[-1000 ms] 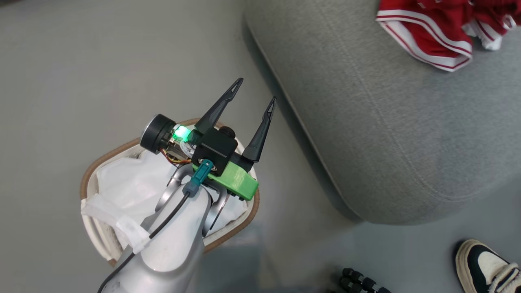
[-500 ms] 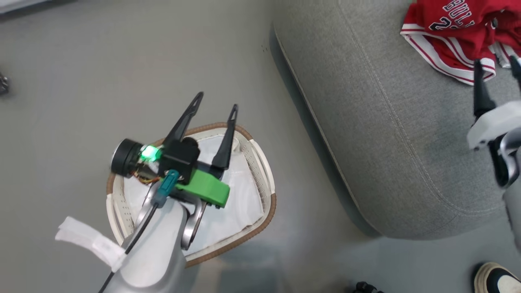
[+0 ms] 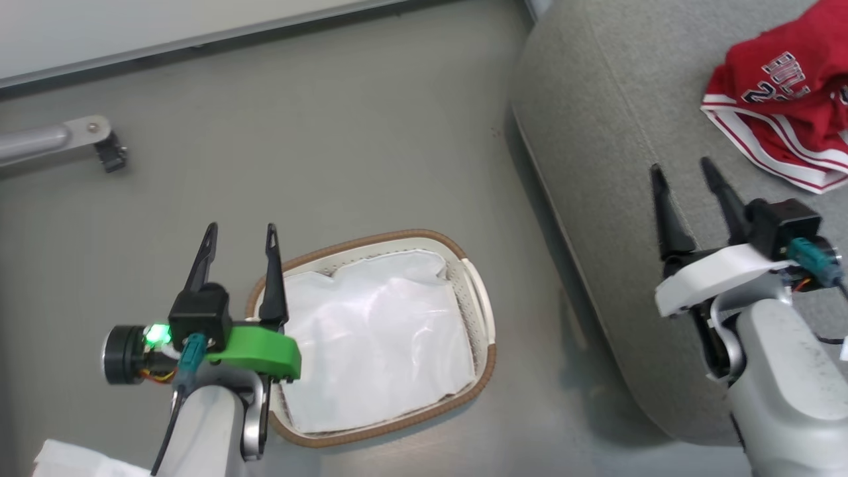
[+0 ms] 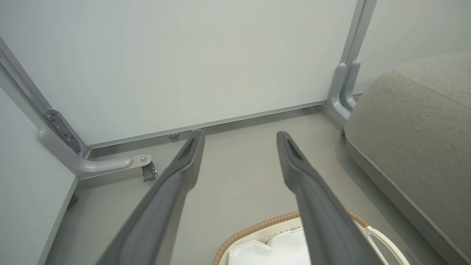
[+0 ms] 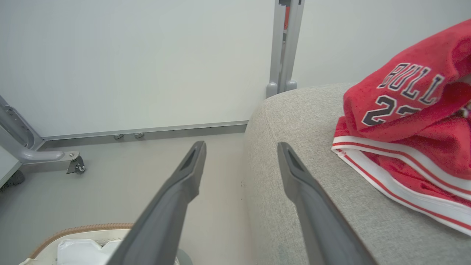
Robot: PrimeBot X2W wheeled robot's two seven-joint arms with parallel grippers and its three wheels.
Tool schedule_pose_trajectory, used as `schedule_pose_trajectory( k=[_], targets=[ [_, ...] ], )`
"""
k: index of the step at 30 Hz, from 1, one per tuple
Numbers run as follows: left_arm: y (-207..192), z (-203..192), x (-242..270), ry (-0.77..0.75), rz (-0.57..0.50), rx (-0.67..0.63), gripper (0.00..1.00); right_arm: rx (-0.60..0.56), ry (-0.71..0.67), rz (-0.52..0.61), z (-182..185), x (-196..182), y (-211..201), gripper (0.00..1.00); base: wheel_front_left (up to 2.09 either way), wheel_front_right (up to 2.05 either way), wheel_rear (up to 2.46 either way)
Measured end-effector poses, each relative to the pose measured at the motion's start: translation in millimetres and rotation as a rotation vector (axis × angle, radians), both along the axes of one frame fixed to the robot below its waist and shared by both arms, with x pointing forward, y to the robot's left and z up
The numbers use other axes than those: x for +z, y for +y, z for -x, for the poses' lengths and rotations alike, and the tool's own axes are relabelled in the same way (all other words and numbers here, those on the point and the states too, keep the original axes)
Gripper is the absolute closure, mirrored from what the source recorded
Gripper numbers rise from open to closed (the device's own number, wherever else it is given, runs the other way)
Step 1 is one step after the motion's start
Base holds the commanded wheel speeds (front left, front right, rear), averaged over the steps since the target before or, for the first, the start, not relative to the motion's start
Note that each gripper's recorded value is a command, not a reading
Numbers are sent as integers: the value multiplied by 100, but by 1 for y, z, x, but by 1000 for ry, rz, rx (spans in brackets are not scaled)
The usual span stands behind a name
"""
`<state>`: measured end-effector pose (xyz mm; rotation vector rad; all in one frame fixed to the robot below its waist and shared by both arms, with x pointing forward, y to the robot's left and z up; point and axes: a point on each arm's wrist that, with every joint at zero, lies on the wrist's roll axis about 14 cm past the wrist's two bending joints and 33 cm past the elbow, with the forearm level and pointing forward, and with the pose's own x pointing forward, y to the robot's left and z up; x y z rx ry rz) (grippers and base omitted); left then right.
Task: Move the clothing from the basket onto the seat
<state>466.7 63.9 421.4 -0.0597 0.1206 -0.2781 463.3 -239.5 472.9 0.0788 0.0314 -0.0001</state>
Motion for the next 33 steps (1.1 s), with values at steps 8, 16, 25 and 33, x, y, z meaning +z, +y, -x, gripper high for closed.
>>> schedule_pose_trajectory(
  k=[8, 16, 25, 33],
  targets=[
    [73, 25, -4, 35, -65, 206, 0, 130, -46, -70, -11, 11, 67, 0, 0, 0, 0],
    [118, 61, -2, 61, -46, 331, 0, 171, -48, -102, 6, 13, 91, 0, 0, 0, 0],
    [133, 100, 0, 75, 5, 373, 0, 162, -8, -117, 43, 2, 93, 0, 0, 0, 0],
    [140, 121, 7, 62, 33, 392, 0, 155, 7, -118, 67, -2, 94, 0, 0, 0, 0]
  ],
)
